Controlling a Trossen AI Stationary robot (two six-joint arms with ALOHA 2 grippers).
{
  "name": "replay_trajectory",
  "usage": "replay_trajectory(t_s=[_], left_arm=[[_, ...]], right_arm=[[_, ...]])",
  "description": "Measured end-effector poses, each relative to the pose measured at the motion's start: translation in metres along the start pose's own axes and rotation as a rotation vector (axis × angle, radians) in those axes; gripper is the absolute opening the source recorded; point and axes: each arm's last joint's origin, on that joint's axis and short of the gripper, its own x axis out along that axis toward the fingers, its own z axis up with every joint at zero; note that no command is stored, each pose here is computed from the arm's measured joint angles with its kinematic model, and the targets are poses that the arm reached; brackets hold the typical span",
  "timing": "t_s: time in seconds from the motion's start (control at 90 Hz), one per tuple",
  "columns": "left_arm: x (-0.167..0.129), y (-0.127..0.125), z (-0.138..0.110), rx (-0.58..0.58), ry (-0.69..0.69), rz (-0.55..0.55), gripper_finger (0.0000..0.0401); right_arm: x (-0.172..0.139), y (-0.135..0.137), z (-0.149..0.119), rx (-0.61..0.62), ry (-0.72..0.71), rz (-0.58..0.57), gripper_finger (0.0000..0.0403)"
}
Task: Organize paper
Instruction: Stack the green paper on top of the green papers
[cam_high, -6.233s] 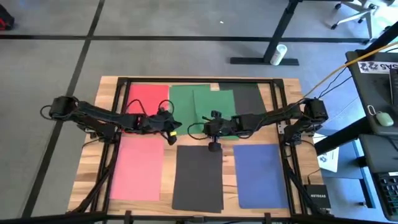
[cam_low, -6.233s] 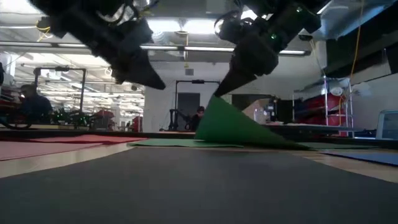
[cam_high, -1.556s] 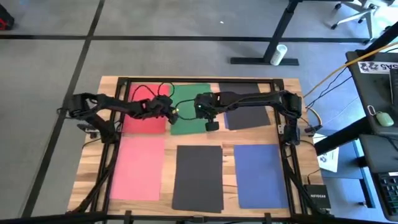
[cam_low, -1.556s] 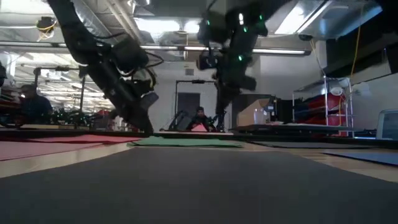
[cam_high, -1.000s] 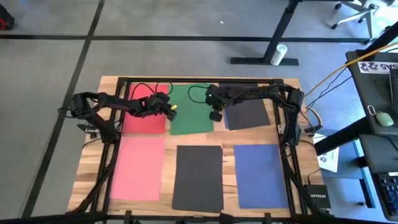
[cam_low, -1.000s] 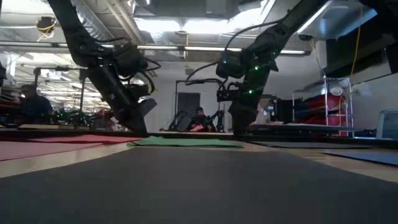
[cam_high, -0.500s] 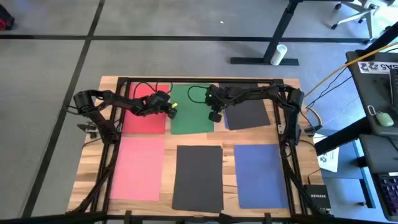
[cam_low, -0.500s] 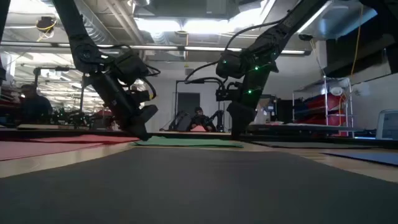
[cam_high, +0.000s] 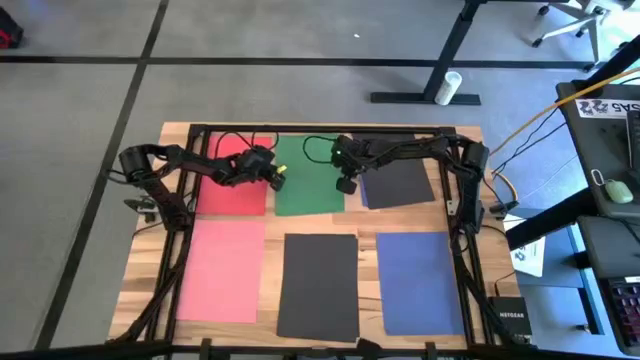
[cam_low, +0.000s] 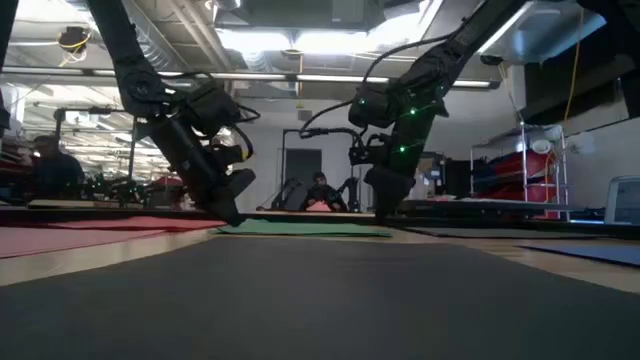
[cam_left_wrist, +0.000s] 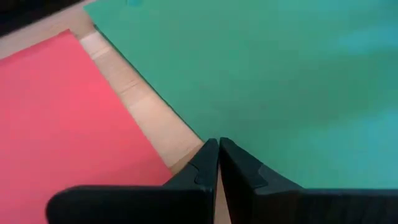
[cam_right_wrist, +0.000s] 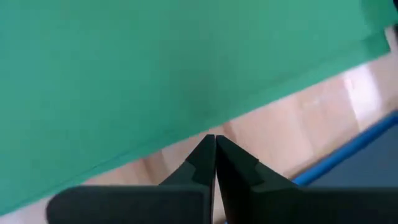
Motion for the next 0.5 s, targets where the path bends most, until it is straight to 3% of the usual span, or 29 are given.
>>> replay_trajectory(t_s=[0.5], left_arm=[[0.000, 0.000, 0.000, 0.024, -0.001, -0.003, 0.0000]], right_arm=[[0.014, -0.001, -0.001, 0.036, 0.005, 0.053, 0.0000]])
